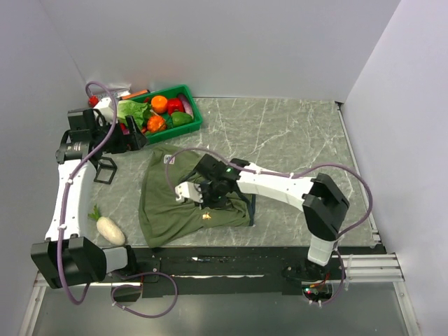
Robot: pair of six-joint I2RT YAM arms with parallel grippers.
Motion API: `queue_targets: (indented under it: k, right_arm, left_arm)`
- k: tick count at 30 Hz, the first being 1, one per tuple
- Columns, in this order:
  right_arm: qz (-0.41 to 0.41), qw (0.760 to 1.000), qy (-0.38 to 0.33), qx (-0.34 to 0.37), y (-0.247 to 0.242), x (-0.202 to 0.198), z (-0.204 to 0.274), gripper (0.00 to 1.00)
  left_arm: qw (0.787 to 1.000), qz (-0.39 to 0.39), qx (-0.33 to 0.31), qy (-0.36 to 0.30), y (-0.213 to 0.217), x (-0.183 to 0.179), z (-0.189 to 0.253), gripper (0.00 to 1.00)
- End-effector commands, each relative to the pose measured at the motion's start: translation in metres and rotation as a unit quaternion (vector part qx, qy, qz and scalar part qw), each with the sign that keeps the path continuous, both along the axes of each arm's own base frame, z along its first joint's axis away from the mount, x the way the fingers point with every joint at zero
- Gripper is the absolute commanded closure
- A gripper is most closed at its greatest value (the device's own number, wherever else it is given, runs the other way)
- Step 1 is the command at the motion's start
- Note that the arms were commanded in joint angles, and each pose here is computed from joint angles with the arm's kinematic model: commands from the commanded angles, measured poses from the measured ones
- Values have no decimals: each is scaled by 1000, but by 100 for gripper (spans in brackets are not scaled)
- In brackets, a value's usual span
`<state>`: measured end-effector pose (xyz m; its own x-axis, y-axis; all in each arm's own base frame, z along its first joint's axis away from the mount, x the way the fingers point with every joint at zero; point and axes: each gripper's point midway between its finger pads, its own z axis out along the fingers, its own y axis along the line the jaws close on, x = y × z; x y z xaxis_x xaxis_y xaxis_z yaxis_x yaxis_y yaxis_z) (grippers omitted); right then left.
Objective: Remove the brooch from the garment
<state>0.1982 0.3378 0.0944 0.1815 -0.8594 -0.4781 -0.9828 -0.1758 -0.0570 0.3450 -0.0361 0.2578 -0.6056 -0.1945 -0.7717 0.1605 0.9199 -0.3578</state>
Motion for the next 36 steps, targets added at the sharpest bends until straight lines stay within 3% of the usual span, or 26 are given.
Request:
queue_targets:
  k: [1,16,36]
  right_arm:
    - [42,998,-37,18,28,2,5,100]
    - [37,995,-75,-46,41,6,-16,100]
    - [59,994,-59,-77,39,-6,-35,100]
  left_arm:
    - [999,29,-5,-26,12,5,16,1]
    - [998,60,-7,-26,30,4,9,1]
    - [998,54,-16,-7,27,2,-5,1]
